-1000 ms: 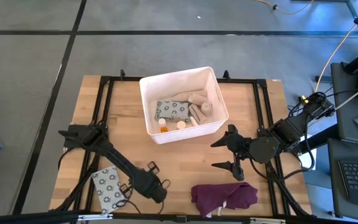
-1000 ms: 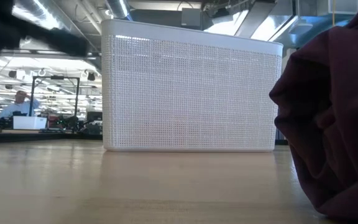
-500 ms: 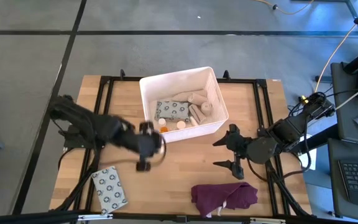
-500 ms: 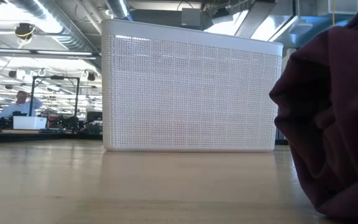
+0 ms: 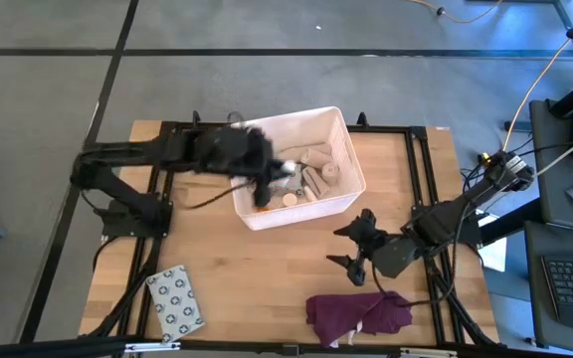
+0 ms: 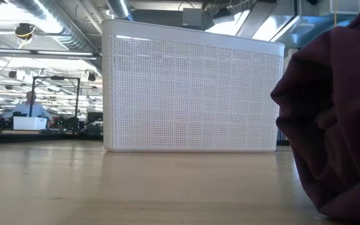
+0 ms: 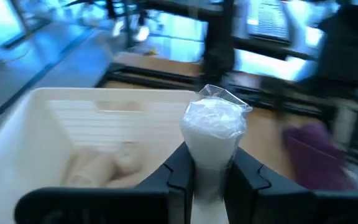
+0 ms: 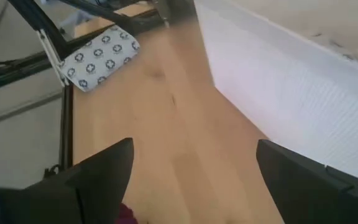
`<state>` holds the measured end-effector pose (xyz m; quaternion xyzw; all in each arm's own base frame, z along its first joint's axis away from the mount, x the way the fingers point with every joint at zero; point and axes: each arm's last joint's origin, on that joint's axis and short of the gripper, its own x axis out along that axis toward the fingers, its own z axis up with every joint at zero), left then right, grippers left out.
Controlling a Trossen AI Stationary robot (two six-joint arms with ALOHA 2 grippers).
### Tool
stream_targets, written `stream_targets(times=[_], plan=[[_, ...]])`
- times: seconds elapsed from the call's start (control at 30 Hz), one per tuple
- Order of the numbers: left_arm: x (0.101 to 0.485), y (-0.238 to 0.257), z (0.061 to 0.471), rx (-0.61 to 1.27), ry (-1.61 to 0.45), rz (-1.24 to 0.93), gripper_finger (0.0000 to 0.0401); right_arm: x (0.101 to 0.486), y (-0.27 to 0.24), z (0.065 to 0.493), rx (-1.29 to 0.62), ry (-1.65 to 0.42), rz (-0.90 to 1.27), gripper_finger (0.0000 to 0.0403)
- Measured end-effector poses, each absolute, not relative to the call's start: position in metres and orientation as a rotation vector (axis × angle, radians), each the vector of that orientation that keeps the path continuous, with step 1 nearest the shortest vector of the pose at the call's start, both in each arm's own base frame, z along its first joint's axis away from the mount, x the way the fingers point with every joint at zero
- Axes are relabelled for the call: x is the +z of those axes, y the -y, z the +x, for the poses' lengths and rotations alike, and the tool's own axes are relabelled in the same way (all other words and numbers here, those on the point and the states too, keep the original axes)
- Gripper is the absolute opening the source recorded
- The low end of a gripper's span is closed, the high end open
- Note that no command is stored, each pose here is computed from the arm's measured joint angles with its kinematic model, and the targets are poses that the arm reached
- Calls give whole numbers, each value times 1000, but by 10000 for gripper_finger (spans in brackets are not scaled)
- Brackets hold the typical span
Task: Pick & place medical supplies in basket/bin
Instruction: Put the white rolled gauze into the white bin
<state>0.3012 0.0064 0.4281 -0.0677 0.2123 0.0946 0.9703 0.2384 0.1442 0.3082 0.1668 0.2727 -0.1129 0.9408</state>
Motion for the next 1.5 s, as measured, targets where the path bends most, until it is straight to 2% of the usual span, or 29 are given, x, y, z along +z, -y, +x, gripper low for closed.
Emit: stream_targets(times=[0.23,0.5,0.77,1.03,1.5], plan=[[391,-81,345,301,-448,-195,50,296,-148,244,-200,-472,410,339],[317,-144,389,307,-575,-249,50,296,-149,246,-198,-425,438,339],[254,-168,413,335,-690,-323,51,297,-147,246,-238,-399,424,339],[235,-168,428,340,-669,-296,56,297,-147,246,-240,-398,429,339],[235,-165,429,332,-671,-283,141,297,-148,246,-239,-399,429,339]])
